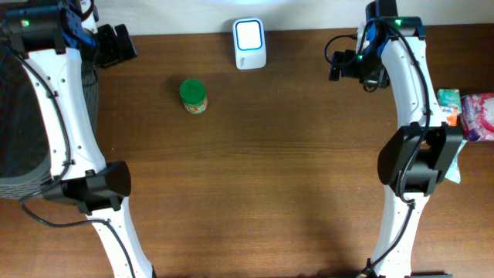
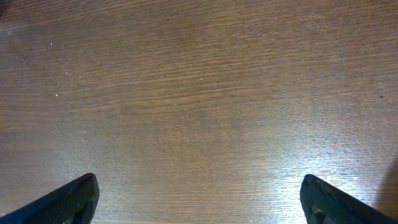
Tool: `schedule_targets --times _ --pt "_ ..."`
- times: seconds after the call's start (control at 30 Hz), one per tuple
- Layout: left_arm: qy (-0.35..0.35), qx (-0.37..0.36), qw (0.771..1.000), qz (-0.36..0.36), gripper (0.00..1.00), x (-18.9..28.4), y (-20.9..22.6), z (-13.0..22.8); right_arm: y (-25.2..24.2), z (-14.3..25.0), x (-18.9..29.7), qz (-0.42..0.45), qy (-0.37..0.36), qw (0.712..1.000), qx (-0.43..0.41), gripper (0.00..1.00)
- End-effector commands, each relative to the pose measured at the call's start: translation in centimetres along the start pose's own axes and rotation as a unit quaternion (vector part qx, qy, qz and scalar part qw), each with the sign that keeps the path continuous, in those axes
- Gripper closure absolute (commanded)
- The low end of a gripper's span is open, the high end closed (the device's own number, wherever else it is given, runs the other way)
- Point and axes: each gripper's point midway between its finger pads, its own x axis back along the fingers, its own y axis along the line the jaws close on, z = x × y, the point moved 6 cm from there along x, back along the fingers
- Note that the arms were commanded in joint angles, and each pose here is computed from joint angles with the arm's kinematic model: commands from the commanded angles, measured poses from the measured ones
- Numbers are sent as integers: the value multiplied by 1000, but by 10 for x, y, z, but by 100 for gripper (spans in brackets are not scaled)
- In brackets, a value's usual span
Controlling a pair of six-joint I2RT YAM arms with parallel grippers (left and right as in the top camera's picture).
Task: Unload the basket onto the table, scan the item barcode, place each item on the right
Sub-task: 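Carry the wipes pack right and drop it beside the tissue packs, then grasp the green-lidded jar with the left gripper and slide it right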
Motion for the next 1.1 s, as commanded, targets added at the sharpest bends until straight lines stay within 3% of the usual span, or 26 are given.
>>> schedule_targets --times 0.0,0.1,0.17,0.23,0.3,0.47,0.6,0.83,1.07 --pt "-36 2 999 2 1 19 1 -6 1 1 5 9 -4 1000 -1 1" --pt "-16 16 999 42 1 19 -7 0 1 1 5 9 -4 1000 -1 1" --pt "20 13 987 162 1 25 -34 8 1 1 5 9 -4 1000 -1 1" --pt "33 -28 977 209 1 25 -51 14 1 1 5 9 -4 1000 -1 1" --pt "60 -121 964 228 1 12 -85 33 1 1 5 9 -4 1000 -1 1" --pt "114 -202 961 150 1 -25 -132 73 1 1 5 9 -4 1000 -1 1" --pt "69 -195 978 10 1 -51 -127 64 1 1 5 9 -4 1000 -1 1" --pt "71 -186 980 2 1 -135 -122 66 1 1 5 9 -4 1000 -1 1" --pt "41 -178 983 -21 1 -174 -110 62 1 1 5 9 -4 1000 -1 1"
